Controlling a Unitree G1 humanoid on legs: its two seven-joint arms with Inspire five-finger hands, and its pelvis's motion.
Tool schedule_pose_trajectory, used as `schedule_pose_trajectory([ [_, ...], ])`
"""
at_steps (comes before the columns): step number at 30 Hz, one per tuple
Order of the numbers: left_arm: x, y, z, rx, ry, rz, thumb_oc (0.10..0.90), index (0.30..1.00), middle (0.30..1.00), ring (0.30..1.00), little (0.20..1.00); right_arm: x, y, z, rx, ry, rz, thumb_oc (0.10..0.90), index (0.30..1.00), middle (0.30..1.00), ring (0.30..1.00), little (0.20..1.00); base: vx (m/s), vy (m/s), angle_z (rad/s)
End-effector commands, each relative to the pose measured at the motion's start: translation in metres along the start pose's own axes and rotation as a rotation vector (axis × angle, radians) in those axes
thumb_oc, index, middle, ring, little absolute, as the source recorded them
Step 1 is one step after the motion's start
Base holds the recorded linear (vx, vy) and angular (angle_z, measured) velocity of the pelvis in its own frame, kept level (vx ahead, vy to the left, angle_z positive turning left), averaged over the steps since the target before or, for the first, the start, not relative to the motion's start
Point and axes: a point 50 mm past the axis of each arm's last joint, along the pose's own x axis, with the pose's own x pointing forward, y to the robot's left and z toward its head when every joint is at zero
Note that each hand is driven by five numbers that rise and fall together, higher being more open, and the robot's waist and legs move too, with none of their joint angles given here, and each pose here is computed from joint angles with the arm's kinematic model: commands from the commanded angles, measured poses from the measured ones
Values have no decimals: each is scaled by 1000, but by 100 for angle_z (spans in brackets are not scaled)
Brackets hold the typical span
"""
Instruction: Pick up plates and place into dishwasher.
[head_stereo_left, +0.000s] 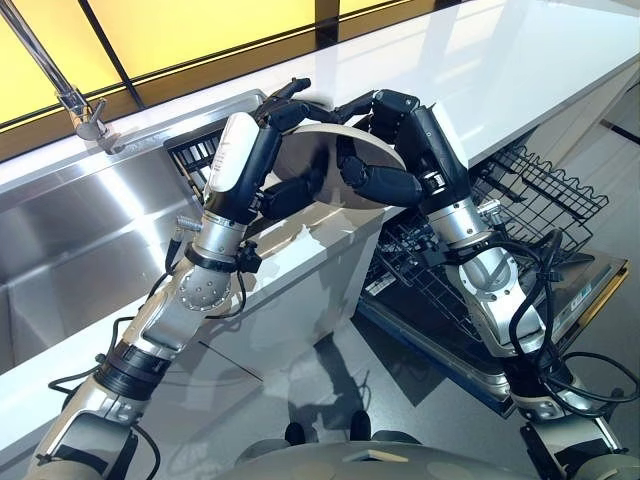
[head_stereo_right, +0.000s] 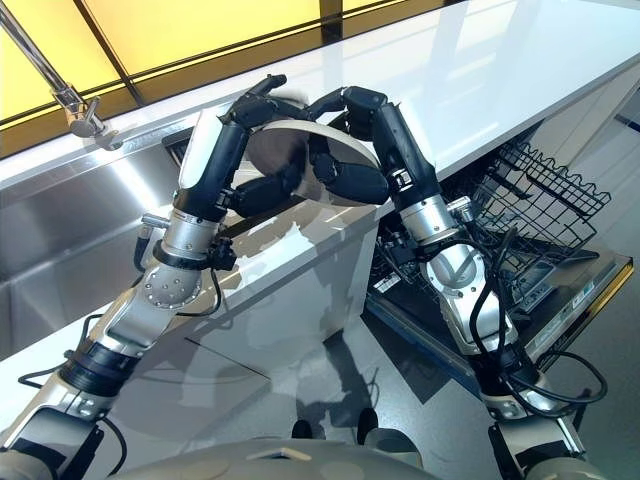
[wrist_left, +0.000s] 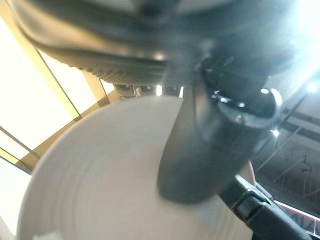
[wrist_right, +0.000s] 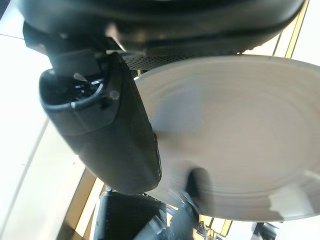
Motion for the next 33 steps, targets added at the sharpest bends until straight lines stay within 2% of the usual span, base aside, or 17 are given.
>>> schedule_pose_trajectory([
  [1, 19, 79, 3, 56, -49, 369, 800, 900, 900, 900, 900, 1, -62, 19, -185, -106, -326, 100, 300, 300, 300, 200, 34, -17, 0],
  [10, 15, 101, -13, 118, 38, 398, 800, 900, 900, 900, 900, -8, -95, 16, -323, -87, -543, 100, 300, 300, 300, 200, 7, -18, 2],
  [20, 0, 116, -42, 224, 221, 319, 800, 900, 900, 900, 900, -34, -146, 14, -435, -44, -865, 100, 300, 300, 300, 200, 33, -57, 2],
  [24, -11, 124, -56, 265, 303, 305, 800, 900, 900, 900, 900, -48, -169, 8, -490, 48, -956, 100, 300, 300, 300, 200, 59, -64, 1],
  [33, -24, 130, -72, 262, 406, 293, 800, 900, 900, 900, 900, -78, -194, -20, -615, 307, -1013, 100, 300, 300, 300, 200, 85, -58, 0],
])
